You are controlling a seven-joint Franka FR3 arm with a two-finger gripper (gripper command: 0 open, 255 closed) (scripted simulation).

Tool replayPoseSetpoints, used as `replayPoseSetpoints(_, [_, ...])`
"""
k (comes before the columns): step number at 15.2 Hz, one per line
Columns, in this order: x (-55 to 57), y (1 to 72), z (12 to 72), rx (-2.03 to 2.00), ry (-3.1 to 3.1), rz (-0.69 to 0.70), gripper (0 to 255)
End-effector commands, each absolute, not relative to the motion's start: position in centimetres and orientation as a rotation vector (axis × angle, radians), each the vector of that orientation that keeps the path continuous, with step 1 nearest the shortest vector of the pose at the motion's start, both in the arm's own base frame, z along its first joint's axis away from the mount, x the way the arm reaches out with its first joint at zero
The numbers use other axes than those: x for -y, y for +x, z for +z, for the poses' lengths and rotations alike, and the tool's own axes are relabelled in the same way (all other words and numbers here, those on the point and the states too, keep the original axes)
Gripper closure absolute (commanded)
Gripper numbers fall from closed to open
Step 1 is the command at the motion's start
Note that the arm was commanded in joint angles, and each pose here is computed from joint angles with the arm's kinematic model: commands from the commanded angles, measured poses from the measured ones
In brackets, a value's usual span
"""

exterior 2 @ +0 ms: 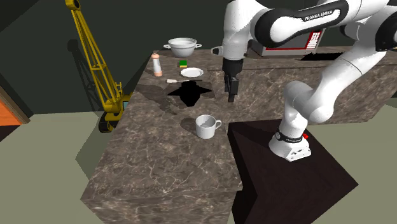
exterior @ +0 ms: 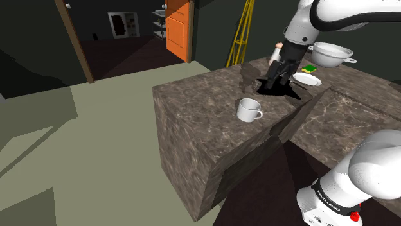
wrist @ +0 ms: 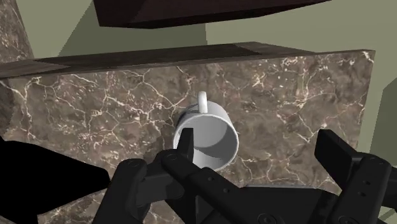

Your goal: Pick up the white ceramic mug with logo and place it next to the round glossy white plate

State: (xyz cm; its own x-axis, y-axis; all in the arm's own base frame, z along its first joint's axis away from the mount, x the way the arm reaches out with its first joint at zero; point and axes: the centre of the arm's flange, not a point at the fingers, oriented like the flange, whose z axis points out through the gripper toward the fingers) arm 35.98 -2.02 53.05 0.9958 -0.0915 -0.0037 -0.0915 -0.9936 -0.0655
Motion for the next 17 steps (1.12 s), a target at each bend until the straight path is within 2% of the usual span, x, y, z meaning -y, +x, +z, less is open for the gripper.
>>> replayPoseSetpoints(1, [3.2, 37.0, 50.8, -0.144, -3.075, 0.003, 0])
replayPoseSetpoints(13, [10.0, 44.5, 38.5, -0.170, -3.084, 0.030, 0])
replayPoseSetpoints(17, [10.3, 44.9, 36.2, -0.171, -3.085, 0.031, 0])
